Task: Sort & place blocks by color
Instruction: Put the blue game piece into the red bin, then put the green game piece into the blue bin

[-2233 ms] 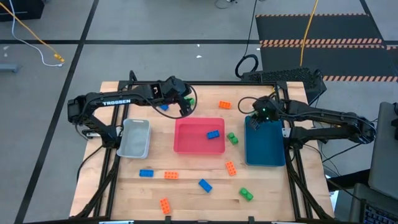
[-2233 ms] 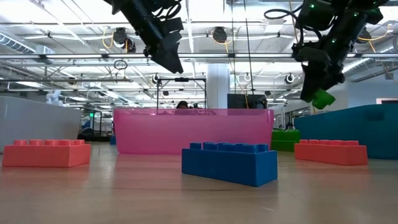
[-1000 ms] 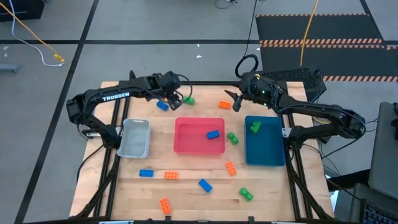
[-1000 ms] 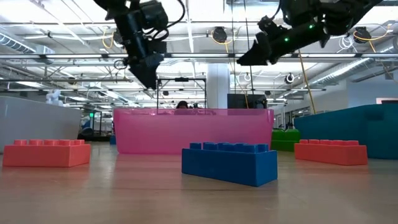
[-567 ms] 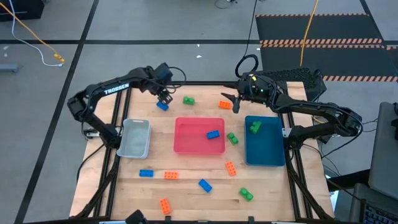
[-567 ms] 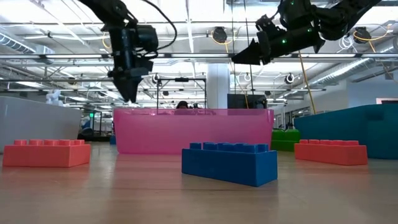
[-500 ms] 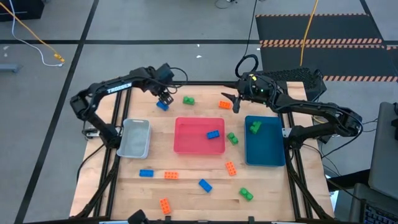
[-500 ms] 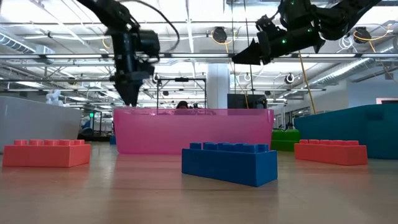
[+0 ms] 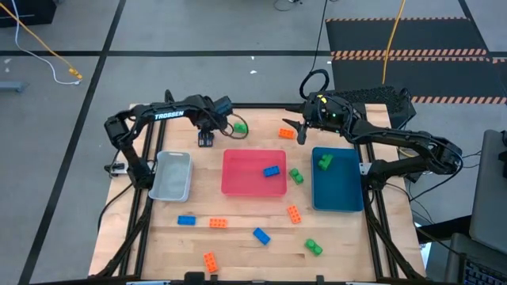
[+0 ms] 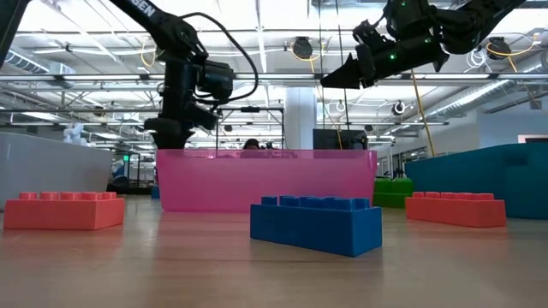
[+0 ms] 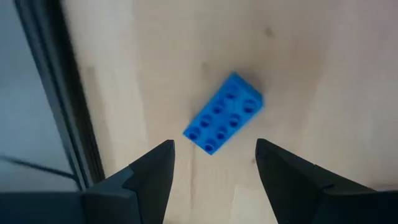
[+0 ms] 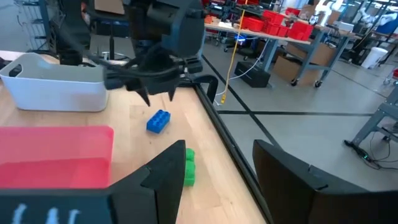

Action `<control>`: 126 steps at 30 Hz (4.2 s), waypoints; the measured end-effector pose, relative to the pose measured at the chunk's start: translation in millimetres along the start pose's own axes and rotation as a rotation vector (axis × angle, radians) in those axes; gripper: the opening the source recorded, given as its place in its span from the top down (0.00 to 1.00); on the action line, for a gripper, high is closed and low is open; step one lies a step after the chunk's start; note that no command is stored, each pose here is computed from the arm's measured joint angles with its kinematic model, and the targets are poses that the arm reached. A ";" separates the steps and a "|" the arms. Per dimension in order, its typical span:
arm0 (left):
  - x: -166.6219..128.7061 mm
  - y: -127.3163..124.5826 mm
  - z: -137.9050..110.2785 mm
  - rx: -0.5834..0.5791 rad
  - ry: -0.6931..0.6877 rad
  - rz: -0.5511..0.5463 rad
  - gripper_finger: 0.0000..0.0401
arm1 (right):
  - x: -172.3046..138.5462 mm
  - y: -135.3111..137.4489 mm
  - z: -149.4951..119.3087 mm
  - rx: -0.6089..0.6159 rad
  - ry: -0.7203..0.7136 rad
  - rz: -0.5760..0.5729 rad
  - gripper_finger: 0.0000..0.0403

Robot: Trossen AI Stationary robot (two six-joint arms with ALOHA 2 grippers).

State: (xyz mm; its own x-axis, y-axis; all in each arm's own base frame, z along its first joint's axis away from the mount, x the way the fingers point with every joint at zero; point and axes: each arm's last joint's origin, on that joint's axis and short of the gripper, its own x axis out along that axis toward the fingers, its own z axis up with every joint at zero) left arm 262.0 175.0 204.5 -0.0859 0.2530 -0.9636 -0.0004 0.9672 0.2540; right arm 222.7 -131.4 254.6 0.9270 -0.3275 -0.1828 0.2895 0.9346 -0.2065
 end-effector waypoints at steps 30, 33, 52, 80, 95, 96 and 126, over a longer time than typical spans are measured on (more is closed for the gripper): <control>65.9 -7.7 19.2 0.267 0.190 -0.076 0.43 | 0.0 0.7 -2.6 0.004 0.027 0.006 0.55; 66.1 -7.1 20.0 0.251 0.185 -0.066 0.43 | 0.0 0.6 -2.6 0.003 0.027 0.006 0.55; 22.3 -4.8 27.8 0.121 0.263 0.002 0.80 | -0.1 0.5 -2.6 -0.016 0.027 0.004 0.55; -87.0 -104.3 116.3 -0.064 -0.410 -0.094 0.80 | -4.6 -17.2 -10.4 0.059 0.072 -0.062 0.55; -83.7 -94.3 115.0 -0.151 -0.396 -0.081 0.14 | -4.7 -17.0 -11.4 0.036 0.084 -0.059 0.55; -83.3 -93.4 114.5 -0.155 -0.389 -0.064 0.14 | -4.7 -16.9 -11.6 0.037 0.086 -0.058 0.55; -26.7 53.2 72.6 -0.156 -0.419 -0.100 0.32 | -4.7 -16.2 -13.9 0.016 0.108 -0.049 0.55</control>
State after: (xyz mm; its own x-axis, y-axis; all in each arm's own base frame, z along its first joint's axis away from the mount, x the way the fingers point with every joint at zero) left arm 336.6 221.4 237.7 0.3322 0.1769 -0.9265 -0.1413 0.9805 0.1365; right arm 210.3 -146.9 245.4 0.8809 -0.3851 -0.2751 0.3384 0.9189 -0.2025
